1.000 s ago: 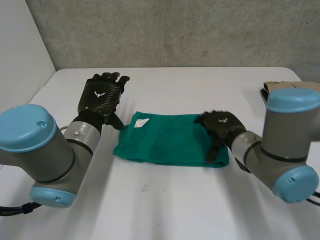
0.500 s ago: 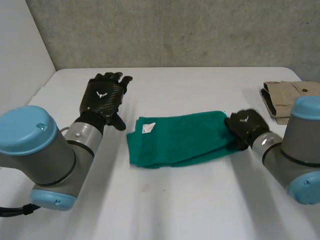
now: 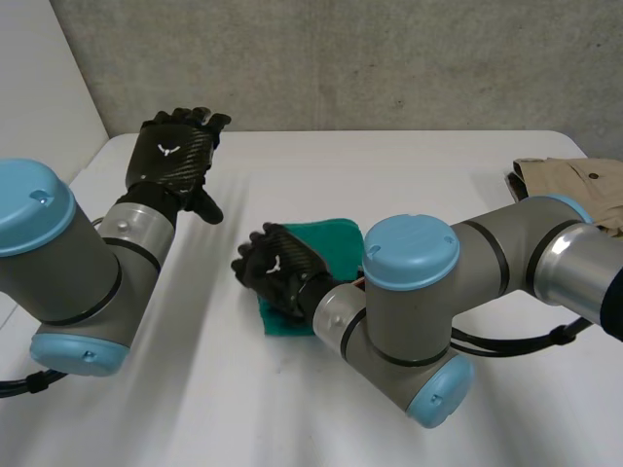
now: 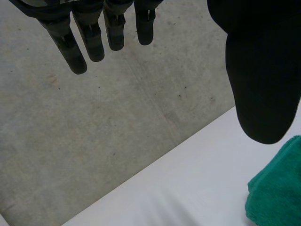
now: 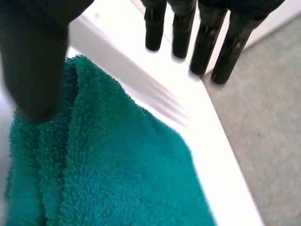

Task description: Fold the laundry.

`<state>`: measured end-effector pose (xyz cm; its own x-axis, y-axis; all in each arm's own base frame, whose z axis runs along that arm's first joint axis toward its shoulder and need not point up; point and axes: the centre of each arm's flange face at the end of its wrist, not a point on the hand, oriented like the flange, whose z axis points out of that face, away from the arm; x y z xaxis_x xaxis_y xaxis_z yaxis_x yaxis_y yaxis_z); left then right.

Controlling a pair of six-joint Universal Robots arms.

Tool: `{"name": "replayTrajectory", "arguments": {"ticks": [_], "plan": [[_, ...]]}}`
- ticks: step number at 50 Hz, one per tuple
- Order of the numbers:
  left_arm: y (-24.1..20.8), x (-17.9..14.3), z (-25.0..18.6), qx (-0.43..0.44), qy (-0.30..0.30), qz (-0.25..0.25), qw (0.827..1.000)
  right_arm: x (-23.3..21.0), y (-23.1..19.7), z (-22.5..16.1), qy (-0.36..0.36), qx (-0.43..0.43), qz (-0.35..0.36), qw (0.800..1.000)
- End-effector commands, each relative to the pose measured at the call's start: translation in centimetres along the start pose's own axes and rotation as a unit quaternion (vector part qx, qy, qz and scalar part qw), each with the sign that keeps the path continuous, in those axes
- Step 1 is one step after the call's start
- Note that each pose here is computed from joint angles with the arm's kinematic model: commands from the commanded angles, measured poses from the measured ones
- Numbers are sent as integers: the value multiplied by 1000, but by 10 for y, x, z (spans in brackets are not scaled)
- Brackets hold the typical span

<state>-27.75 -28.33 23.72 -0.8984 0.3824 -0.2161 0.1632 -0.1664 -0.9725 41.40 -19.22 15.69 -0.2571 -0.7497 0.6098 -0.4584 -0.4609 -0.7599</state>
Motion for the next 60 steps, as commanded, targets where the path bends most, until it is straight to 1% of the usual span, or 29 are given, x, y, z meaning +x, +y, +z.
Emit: {"name": "replayTrajectory", "arguments": {"ticks": [1, 2, 3, 5, 7, 10, 13, 19, 21, 22, 27, 31, 34, 36, 39, 40, 42, 43, 46, 47, 50, 51, 54, 55, 58, 60], "plan": [[4, 23, 9, -6, 31, -33, 999, 89, 10, -19, 133, -9, 264, 955], [4, 28, 9, -10, 38, -38, 999, 98, 13, -23, 142, -9, 291, 946], [6, 33, 9, -17, 46, -42, 998, 108, 16, -28, 150, -10, 339, 929], [15, 50, 10, -47, 68, -53, 995, 107, 19, -28, 144, -20, 370, 917], [23, 59, 10, -69, 80, -56, 993, 101, 33, -25, 133, -52, 382, 913], [43, 73, 11, -120, 96, -57, 987, 95, 45, -18, 122, -76, 381, 913], [64, 83, 9, -164, 109, -50, 979, 84, 62, -8, 106, -109, 386, 910], [91, 84, 7, -225, 95, -30, 969, 72, 84, 4, 93, -142, 385, 907], [94, 83, 7, -230, 89, -21, 969, 67, 90, 6, 85, -157, 373, 911], [96, 82, 7, -233, 87, -8, 968, 66, 91, 6, 84, -160, 366, 913], [98, 83, 3, -235, 101, 39, 966, 68, 93, 4, 84, -179, 317, 928], [95, 84, 1, -233, 107, 53, 965, 75, 87, 0, 101, -180, 303, 930], [89, 84, 2, -227, 108, 52, 967, 83, 78, -4, 116, -172, 299, 931], [82, 84, 2, -219, 110, 50, 968, 94, 64, -12, 136, -158, 293, 933], [46, 75, 5, -176, 105, 42, 978, 109, 46, -22, 166, -119, 278, 938], [23, 70, 5, -147, 107, 35, 983, 110, 44, -24, 169, -115, 277, 939], [4, 66, 5, -123, 113, 30, 985, 116, 33, -33, 191, -94, 265, 940], [-15, 63, 2, -102, 123, 24, 987, 118, 29, -37, 198, -88, 262, 941], [-40, 57, -5, -79, 141, 19, 987, 117, 15, -53, 216, -60, 251, 941], [-53, 51, -9, -72, 152, 13, 986, 114, 13, -57, 218, -55, 248, 942], [-68, 42, -16, -70, 171, 2, 983, 103, 16, -66, 221, -49, 232, 946], [-75, 39, -21, -73, 188, -9, 979, 99, 20, -67, 219, -53, 227, 947], [-80, 36, -27, -87, 211, -30, 973, 79, 30, -71, 207, -64, 210, 953], [-81, 35, -30, -95, 225, -43, 969, 73, 32, -72, 202, -67, 206, 955], [-82, 34, -33, -104, 240, -62, 963, 48, 33, -71, 179, -65, 198, 961], [-81, 33, -32, -106, 239, -66, 963, 33, 39, -65, 166, -66, 198, 964]]}}
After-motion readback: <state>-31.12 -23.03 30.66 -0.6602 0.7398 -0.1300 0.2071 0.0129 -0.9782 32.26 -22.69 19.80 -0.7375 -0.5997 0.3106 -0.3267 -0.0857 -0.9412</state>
